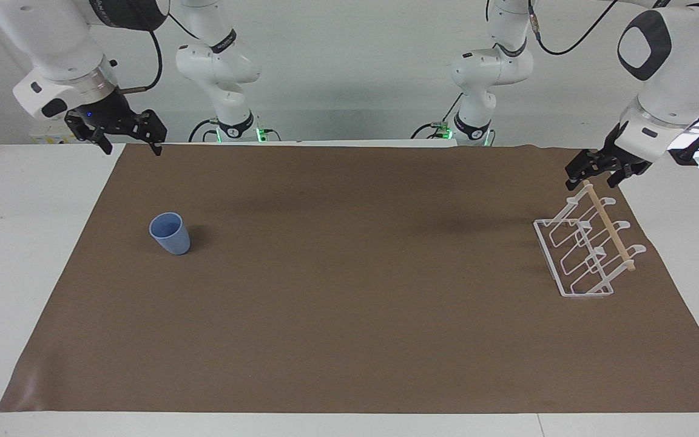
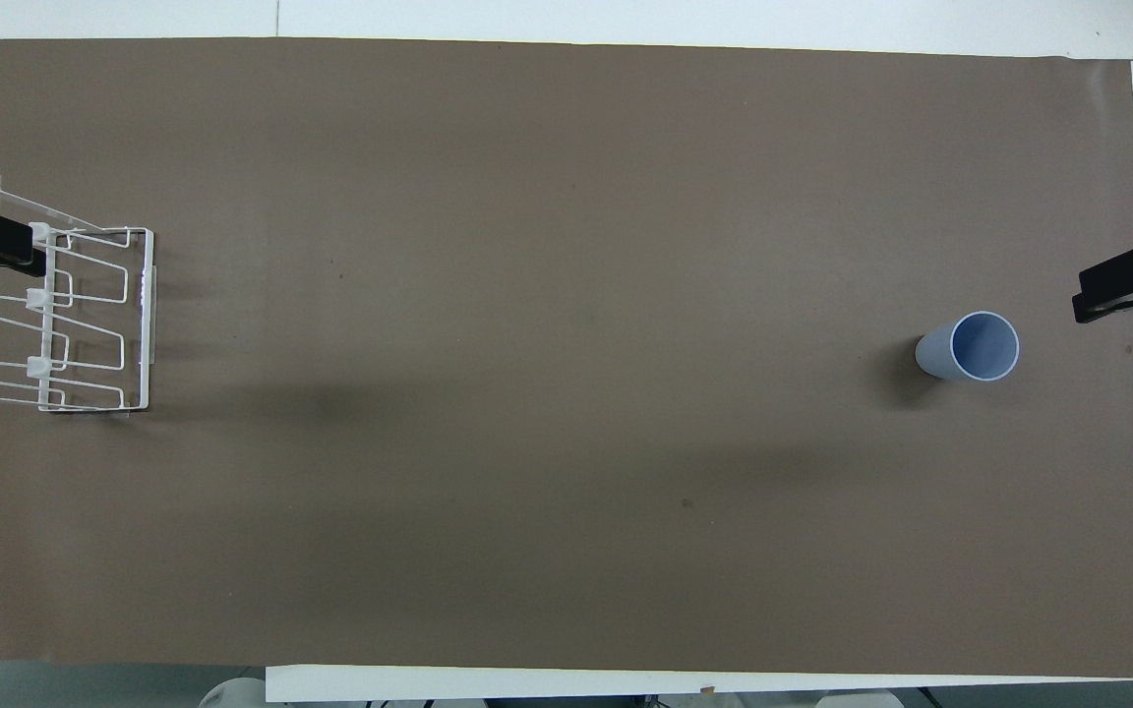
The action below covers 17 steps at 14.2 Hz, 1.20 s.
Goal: Hang cup on cup holder
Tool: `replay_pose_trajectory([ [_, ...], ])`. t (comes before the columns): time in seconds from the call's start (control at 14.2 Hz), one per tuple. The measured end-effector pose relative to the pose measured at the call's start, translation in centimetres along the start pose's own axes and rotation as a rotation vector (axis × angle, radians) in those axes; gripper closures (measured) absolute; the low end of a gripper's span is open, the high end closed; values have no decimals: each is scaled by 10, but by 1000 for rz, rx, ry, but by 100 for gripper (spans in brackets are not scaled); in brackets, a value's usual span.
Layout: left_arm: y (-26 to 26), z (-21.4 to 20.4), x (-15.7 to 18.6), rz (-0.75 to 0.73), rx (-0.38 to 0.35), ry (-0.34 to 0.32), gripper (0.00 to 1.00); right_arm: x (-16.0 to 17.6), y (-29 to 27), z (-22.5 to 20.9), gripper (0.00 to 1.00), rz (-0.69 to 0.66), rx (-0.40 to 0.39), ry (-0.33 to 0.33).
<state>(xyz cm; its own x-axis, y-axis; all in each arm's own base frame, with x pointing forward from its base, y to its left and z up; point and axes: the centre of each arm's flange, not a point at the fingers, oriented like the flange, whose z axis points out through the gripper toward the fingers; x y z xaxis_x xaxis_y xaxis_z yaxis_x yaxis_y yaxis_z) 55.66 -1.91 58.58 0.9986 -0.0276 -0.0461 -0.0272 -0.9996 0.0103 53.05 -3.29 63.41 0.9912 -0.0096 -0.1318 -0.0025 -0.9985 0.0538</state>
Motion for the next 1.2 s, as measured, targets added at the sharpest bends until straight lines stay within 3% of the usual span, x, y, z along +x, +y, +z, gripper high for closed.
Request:
replay_pose_trajectory([
  [0.63,0,0,0,0,0,0,0,0,0,-1,0,-1,-1,7],
  [0.85,0,0,0,0,0,0,0,11,5,5,0,-29,-6,71],
  [0.99,0,0,0,0,0,0,0,20,25,32,0,-68,-6,83],
  [1.2,0,0,0,0,0,0,0,38,56,106,0,-98,-6,106],
])
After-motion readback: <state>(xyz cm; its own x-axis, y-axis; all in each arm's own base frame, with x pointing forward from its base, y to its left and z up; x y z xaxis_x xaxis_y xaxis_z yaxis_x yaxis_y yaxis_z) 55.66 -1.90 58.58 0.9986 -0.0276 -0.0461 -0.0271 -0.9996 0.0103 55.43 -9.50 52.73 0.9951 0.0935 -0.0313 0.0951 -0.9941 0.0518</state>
